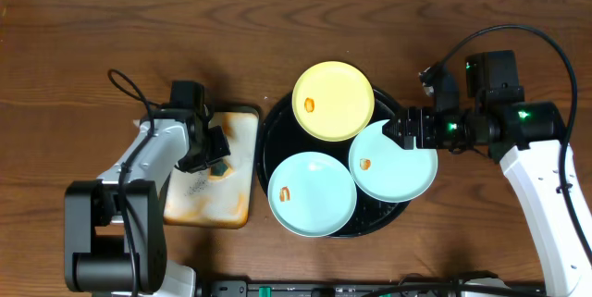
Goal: Clean dirty plates on tray and stack at the side
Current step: 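Scrub the sponge in the soapy tray with the left gripper, then reach right gripper to the yellow plate rim, left sponge over plate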
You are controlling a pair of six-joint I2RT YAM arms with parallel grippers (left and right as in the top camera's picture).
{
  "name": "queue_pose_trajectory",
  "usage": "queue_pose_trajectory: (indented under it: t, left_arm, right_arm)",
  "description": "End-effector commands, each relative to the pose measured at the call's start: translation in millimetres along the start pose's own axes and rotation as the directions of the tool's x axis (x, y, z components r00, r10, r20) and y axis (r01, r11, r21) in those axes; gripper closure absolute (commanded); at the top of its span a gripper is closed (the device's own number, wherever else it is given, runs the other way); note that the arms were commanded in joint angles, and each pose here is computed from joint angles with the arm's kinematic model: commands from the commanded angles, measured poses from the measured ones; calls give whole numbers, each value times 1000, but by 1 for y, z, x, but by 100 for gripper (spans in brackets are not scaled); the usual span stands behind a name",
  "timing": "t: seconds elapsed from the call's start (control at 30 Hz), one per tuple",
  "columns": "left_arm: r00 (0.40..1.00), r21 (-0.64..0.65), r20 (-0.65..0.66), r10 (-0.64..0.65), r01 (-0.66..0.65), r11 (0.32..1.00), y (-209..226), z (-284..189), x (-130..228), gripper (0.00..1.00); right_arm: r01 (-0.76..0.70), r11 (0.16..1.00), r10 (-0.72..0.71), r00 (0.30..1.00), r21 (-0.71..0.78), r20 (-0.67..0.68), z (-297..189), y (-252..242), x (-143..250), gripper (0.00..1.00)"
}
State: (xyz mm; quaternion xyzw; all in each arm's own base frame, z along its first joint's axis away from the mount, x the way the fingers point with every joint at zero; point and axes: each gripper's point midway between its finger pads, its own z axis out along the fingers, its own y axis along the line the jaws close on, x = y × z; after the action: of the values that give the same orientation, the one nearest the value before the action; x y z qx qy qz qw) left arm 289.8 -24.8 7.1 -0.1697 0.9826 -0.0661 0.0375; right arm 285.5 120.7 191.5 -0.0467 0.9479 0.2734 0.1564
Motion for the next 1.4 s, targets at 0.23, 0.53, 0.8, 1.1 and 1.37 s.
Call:
queue_pose_trajectory:
  t: [0.23, 0.53, 0.8, 1.1, 1.37]
  left_arm:
    - [996, 18, 74, 54, -55, 998, -11, -21, -22, 93]
    - [997, -48, 46, 57, -55, 997, 6, 5, -14, 93]
    - [998, -101, -36, 46, -49, 994, 18, 34, -2, 93]
    - [997, -101, -72, 42, -49, 994, 11, 12, -8, 93]
    - [995, -98, -93, 39, -48, 994, -6, -44, -31, 93]
  right_arm:
    - [11, 1000, -11, 1000, -8, 20, -5, 7, -5, 25]
    - [19, 1000, -19, 999, -9, 31, -5, 8, -7, 22]
    - [46, 998, -49, 997, 51, 52, -5, -2, -13, 19]
    - [85, 993, -94, 990, 84, 110, 4, -10, -36, 15]
    - [104, 989, -116, 985, 100, 124, 31, -25, -60, 15]
